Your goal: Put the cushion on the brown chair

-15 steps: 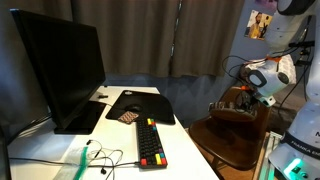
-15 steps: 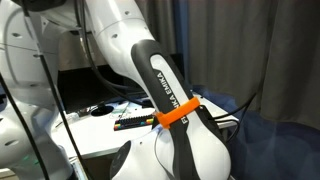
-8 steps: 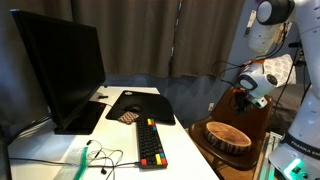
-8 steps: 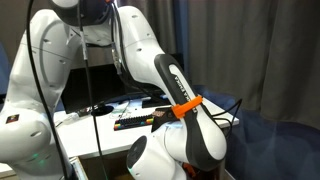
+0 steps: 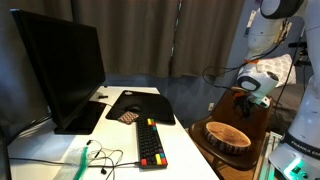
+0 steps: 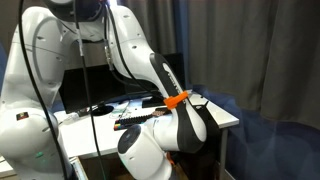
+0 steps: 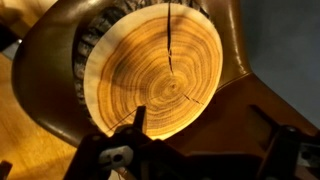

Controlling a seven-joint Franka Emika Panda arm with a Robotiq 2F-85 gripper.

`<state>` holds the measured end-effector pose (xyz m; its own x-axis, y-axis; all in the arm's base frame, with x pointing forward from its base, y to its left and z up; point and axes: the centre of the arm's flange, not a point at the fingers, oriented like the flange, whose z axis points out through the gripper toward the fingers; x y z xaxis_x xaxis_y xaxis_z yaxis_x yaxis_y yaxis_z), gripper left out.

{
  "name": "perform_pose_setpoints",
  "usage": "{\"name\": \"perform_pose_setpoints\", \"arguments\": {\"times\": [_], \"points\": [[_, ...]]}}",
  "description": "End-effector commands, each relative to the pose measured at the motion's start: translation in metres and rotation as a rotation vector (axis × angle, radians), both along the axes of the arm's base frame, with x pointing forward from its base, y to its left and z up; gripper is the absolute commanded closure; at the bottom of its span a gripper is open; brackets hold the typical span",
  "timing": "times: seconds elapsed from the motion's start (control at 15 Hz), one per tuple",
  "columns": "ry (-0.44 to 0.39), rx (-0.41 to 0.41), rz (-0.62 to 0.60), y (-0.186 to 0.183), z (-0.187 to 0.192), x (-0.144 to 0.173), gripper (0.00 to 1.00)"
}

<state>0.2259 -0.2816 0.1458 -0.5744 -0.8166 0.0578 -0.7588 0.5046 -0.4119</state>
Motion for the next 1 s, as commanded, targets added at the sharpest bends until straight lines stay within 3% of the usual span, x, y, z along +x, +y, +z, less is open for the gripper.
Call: {"name": "perform_pose_setpoints", "arguments": {"times": [0.0, 0.27, 0.93], "points": [[0.057, -0.048, 0.194, 0.005, 0.076, -0.044, 0.00], [0.119, -0.140, 0.388, 0.009, 0.117, -0.069, 0.00], [0.256, -0.376, 0.859, 0.032, 0.172, -0.098, 0.00]]}}
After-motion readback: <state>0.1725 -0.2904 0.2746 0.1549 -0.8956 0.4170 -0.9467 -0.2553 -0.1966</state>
